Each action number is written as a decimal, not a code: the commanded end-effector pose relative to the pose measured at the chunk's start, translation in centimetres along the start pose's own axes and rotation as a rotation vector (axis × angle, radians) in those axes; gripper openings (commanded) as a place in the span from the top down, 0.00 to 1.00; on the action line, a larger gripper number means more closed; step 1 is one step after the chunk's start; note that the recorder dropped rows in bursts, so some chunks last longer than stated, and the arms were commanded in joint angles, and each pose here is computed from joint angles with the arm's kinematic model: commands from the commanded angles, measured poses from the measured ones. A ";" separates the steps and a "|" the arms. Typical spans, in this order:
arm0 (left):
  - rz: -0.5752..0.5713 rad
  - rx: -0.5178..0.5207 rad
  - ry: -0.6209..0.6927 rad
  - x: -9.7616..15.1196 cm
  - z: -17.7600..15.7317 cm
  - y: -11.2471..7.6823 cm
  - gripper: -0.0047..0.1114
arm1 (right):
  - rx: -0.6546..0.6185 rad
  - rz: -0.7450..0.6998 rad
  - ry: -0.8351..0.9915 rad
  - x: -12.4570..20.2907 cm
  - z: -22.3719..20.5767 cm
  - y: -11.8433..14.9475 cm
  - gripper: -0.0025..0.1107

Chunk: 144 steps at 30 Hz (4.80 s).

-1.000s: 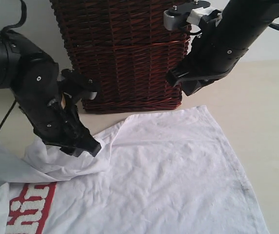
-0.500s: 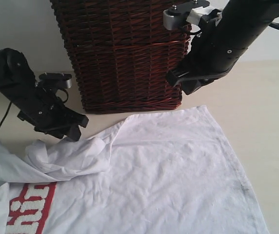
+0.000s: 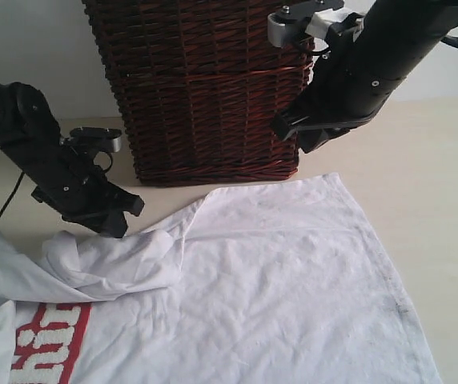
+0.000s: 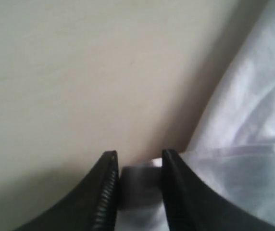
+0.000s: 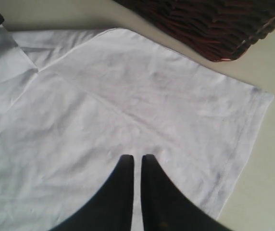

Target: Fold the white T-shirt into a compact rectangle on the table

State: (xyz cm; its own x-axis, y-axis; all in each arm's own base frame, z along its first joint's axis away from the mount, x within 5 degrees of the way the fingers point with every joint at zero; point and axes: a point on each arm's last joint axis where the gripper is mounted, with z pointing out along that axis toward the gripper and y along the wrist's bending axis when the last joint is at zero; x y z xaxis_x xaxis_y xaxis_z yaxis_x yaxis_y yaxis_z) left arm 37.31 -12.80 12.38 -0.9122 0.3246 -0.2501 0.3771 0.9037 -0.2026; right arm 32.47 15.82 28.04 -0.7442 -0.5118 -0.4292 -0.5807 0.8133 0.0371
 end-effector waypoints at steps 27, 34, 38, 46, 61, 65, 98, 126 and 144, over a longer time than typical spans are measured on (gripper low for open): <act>0.030 -0.419 -0.592 -3.2 -9.9 10.9 0.67 | -0.053 0.042 -0.014 -0.5 2.2 0.2 0.91; 0.034 -0.401 -0.573 -2.8 -11.8 10.0 0.54 | -0.050 0.033 0.021 -0.3 3.1 0.0 0.91; 0.031 -0.354 -0.486 -1.9 -12.6 9.2 0.66 | -0.047 0.030 0.022 -0.3 3.1 0.0 0.91; 0.007 -0.196 -0.220 -0.3 -7.5 9.4 0.96 | -0.052 0.033 0.036 -0.2 3.0 0.1 0.91; -0.180 -0.142 -0.126 -6.4 -0.9 13.3 0.96 | -0.018 0.023 -0.066 -1.1 3.0 -0.3 0.91; -0.170 -0.191 -0.125 -7.5 0.0 14.4 0.96 | -0.014 0.013 -0.078 -1.2 3.0 -0.3 0.91; -0.014 -0.249 -0.166 -12.9 1.3 12.0 0.92 | -0.007 0.009 -0.084 -1.3 3.1 -0.4 0.91; 0.073 -0.298 -0.180 -13.5 1.8 13.1 0.96 | -0.013 0.009 -0.067 -1.1 3.1 -0.3 0.91; -0.026 -0.226 -0.037 -9.9 -10.1 9.7 0.96 | 0.147 0.023 0.029 0.5 3.9 -1.8 0.95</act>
State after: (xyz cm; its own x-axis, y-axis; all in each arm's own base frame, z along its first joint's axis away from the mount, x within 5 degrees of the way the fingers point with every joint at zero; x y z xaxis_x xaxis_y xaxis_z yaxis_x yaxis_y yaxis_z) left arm 50.45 -4.65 20.56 -0.8998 0.3176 -0.2992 0.3256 0.9452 0.0241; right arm 34.69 15.98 25.12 -0.7473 -0.4951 -0.4431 -0.5376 0.8425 -0.0346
